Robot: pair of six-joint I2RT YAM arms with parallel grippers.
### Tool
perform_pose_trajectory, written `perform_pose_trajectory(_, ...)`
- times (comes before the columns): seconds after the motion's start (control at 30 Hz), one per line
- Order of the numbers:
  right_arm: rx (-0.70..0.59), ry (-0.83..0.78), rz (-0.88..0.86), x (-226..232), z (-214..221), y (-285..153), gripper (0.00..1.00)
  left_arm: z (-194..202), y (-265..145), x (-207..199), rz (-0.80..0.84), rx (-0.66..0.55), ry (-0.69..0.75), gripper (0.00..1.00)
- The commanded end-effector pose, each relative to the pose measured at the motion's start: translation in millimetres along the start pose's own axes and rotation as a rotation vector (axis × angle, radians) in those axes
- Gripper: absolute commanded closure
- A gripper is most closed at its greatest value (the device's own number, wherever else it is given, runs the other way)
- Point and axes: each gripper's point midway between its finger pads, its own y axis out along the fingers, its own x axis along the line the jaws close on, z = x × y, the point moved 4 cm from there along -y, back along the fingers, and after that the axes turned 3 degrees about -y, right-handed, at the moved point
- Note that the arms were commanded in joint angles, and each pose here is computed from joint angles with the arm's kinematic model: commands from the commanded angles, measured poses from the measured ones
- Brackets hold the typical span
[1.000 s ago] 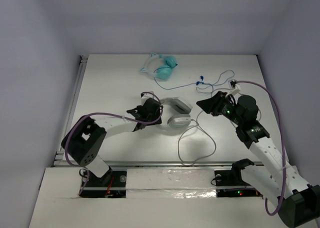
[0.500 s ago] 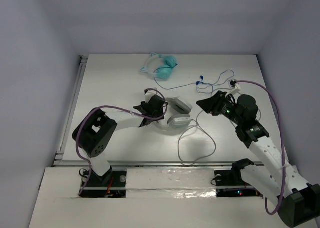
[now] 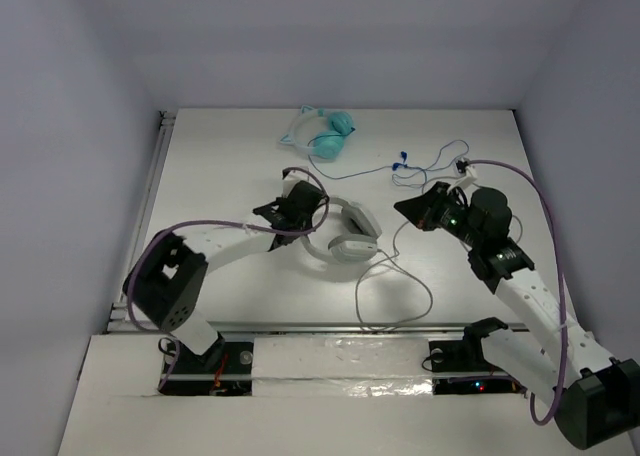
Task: Wrap the headphones
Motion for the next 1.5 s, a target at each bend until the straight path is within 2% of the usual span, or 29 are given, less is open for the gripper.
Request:
perform_pose_trajectory(0.0,-0.041,-0.043,-0.09,13.7,-11.3,6.9,0.99,-81.2,-62.0,-5.6,0.055,-0.186,-0.025,1.0)
perform_pose_trajectory(0.13,-0.016,-0.038,-0.208,31.5,-10.7,14.0,1.0,-140.7,-113.2,8.1,0.042,-0.305,-0.037,1.0)
perform_pose_trajectory(0.23,-0.035,-0.056,-0.256,44.4,-23.2,20.8,0.94,-177.3,-142.7,20.5,0.048,-0.398,-0.058,1.0)
perform_pose_trajectory(0.33,-0.063,-0.101,-0.29,56.1,-37.6,25.5,0.66,-210.8,-170.9,31.7,0.038,-0.484,-0.07,1.0)
perform_pose_trajectory(0.37,-0.066,-0.106,-0.284,54.9,-40.1,30.1,0.47,-219.8,-178.7,37.2,0.037,-0.51,-0.081,1.0)
perform_pose_trajectory(0.43,-0.07,-0.135,-0.279,54.0,-44.1,35.3,0.34,-235.6,-194.8,37.2,0.076,-0.536,-0.076,1.0)
perform_pose_trajectory(0.47,-0.067,-0.137,-0.271,50.9,-45.1,41.8,0.24,-241.7,-198.5,41.1,0.086,-0.54,-0.084,1.0)
perform_pose_trajectory(0.53,-0.046,-0.157,-0.275,48.7,-40.6,49.4,0.19,-250.7,-211.2,35.1,0.146,-0.551,-0.072,1.0)
perform_pose_trajectory(0.67,0.056,-0.212,-0.28,49.6,-11.9,69.8,0.18,-261.7,-215.6,35.1,0.194,-0.532,-0.069,1.0)
perform_pose_trajectory(0.73,0.081,-0.227,-0.26,45.8,-0.1,76.4,0.18,-265.9,-219.4,33.6,0.234,-0.521,-0.062,1.0)
perform_pose_trajectory(0.9,0.038,-0.2,-0.258,34.1,14.3,82.3,0.25,-276.0,-224.8,31.5,0.328,-0.501,-0.068,1.0)
perform_pose_trajectory(1.13,0.014,-0.158,-0.247,22.3,28.3,80.3,0.37,-304.0,-259.6,25.7,0.464,-0.573,-0.114,1.0)
perform_pose_trajectory(1.23,0.0,-0.145,-0.237,17.4,33.1,78.0,0.57,-315.7,-273.8,26.3,0.476,-0.615,-0.125,1.0)
perform_pose_trajectory(1.27,0.003,-0.142,-0.224,16.0,33.4,77.6,0.83,-318.5,-276.8,26.1,0.478,-0.626,-0.128,1.0)
perform_pose_trajectory(1.3,-0.012,-0.148,-0.223,19.0,28.5,74.5,0.95,-319.1,-275.8,26.3,0.475,-0.627,-0.131,1.0)
perform_pose_trajectory(1.33,-0.019,-0.154,-0.224,22.1,24.7,71.5,1.0,-319.3,-273.7,26.7,0.471,-0.629,-0.138,1.0)
perform_pose_trajectory(1.37,0.015,-0.145,-0.2,20.7,27.8,67.2,1.0,-315.0,-264.5,28.8,0.453,-0.614,-0.147,1.0)
perform_pose_trajectory(1.43,-0.004,-0.184,-0.232,44.4,9.2,53.7,1.0,-313.0,-251.4,35.1,0.422,-0.621,-0.167,1.0)
perform_pose_trajectory(1.47,0.043,-0.175,-0.204,47.5,14.0,47.5,1.0,-302.7,-230.4,40.8,0.403,-0.571,-0.187,1.0)
